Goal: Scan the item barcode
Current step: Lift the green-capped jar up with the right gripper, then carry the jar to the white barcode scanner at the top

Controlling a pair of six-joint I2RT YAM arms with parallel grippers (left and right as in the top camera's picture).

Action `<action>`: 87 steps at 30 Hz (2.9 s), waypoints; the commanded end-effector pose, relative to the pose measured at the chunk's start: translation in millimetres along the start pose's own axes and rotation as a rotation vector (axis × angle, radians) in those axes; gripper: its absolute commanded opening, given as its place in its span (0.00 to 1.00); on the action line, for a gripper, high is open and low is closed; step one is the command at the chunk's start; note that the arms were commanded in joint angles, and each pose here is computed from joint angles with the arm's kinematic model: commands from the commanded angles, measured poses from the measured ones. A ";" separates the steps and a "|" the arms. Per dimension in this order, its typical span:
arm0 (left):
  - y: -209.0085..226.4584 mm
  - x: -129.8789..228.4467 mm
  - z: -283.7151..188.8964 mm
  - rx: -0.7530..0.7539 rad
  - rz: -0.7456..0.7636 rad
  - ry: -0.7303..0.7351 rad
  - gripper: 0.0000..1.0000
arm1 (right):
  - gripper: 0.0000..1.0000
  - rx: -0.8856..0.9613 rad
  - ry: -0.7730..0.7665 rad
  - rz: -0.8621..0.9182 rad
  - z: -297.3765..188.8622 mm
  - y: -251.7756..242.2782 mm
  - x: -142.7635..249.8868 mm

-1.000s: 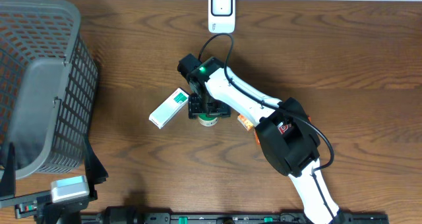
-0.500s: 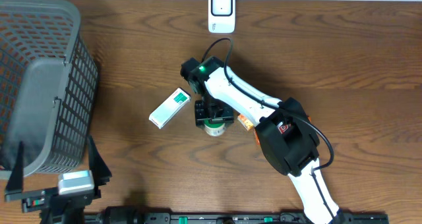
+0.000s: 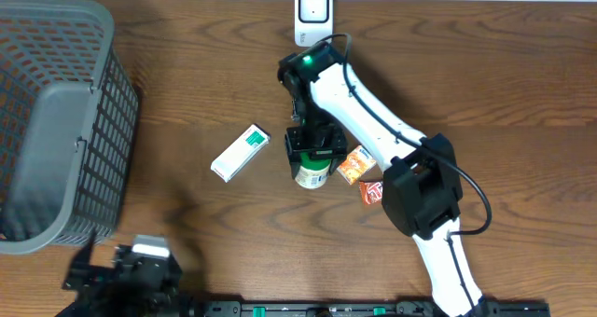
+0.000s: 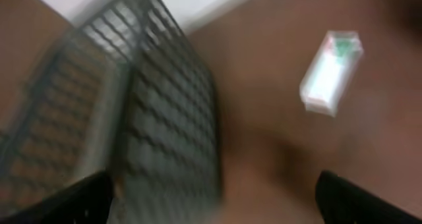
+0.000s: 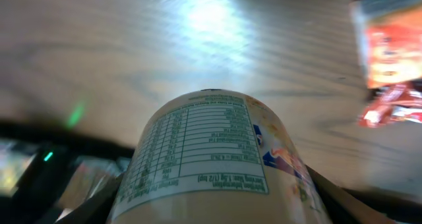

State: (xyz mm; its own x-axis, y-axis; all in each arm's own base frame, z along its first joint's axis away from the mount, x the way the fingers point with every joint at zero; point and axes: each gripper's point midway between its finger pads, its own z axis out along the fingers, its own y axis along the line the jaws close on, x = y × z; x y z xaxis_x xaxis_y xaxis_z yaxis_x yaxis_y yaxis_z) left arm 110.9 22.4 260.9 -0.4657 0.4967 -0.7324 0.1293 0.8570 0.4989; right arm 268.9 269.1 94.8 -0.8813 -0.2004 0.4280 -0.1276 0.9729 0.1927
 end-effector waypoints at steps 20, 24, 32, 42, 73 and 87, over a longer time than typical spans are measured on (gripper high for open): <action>-19.5 35.1 -3.9 0.082 0.042 0.141 0.98 | 0.53 -0.214 0.019 -0.022 -21.6 -0.6 -9.9; -19.5 35.1 -3.9 0.082 0.042 0.141 0.98 | 0.53 -0.216 0.016 -0.040 -22.0 -1.3 -10.3; -19.5 35.1 -3.9 0.082 0.042 0.141 0.98 | 0.51 -0.220 0.007 -0.063 -23.0 -2.8 -12.5; -19.5 35.1 -3.9 0.082 0.042 0.141 0.98 | 0.53 -0.278 -0.115 -0.074 -35.5 -7.8 -45.4; -19.5 35.1 -3.9 0.082 0.042 0.141 0.98 | 0.56 0.062 -1.573 -0.051 -205.5 -55.4 -336.0; -19.5 35.1 -3.9 0.082 0.042 0.141 0.98 | 0.50 0.115 -1.625 -0.048 -234.2 -58.5 -322.7</action>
State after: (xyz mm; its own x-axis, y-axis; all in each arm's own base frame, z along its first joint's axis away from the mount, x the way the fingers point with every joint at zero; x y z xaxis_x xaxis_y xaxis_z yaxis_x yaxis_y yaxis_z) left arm 89.0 22.2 226.2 -0.5787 0.5092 -0.6370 0.2197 0.8496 0.4795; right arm 666.2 257.5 108.4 -0.4489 0.0316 -0.8930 -0.1509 0.9823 0.1106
